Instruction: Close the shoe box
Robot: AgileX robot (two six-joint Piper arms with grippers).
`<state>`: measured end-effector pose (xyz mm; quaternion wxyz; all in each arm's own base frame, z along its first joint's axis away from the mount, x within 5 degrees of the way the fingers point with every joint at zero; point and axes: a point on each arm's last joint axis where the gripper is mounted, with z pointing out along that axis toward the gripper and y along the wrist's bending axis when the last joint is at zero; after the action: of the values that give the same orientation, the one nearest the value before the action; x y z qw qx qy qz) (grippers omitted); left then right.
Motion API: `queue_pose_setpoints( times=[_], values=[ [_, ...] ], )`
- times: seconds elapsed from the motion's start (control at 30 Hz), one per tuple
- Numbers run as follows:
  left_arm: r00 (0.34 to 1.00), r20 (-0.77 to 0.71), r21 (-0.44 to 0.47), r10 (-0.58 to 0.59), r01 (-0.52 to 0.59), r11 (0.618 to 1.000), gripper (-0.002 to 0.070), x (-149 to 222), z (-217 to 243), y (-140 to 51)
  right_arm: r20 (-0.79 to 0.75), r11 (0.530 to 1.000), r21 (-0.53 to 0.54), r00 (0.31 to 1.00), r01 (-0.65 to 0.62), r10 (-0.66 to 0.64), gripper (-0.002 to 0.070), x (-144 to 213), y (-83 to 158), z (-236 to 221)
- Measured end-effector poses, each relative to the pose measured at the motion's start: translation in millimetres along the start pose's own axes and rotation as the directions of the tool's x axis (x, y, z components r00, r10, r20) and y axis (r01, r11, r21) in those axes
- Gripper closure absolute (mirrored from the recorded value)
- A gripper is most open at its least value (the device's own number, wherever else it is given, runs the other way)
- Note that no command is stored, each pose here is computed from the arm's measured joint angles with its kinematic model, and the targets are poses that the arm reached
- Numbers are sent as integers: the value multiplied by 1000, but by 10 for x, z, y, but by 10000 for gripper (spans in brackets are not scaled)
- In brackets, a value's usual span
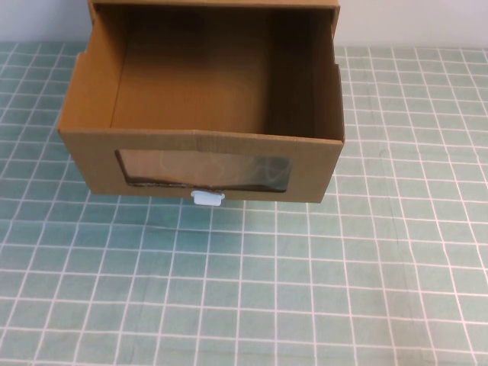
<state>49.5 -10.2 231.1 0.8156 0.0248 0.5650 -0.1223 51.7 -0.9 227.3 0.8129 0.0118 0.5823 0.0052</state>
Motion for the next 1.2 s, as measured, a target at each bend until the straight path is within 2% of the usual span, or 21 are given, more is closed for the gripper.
queue_pose_setpoints(
  times=[0.17,0.5,0.63,0.77,0.97,1.13,1.2],
  values=[
    [976,216,35,-4,-4,999,680,-196,-22,-32,185,1000,0,983,0,0,690,-169,0,-16],
    [956,295,47,-5,-9,999,680,-268,-41,-43,277,1000,0,961,0,0,690,-252,0,-35],
    [901,433,79,-37,2,997,680,-395,-93,-64,423,1000,-13,906,-27,30,690,-385,0,-85],
    [849,525,104,-60,7,995,680,-567,-126,-86,531,982,-82,826,-172,189,690,-520,-21,-138],
    [818,572,100,-54,-5,995,680,-1097,-120,-140,566,924,-207,731,-321,381,690,-1098,-14,-153],
    [805,591,95,-50,-8,995,680,-1590,-145,-190,545,903,-248,720,-351,430,690,-1727,17,-236],
    [835,548,90,-54,6,996,680,-1744,-47,-202,535,904,-247,729,-348,427,690,-1966,30,-213]
  ],
)
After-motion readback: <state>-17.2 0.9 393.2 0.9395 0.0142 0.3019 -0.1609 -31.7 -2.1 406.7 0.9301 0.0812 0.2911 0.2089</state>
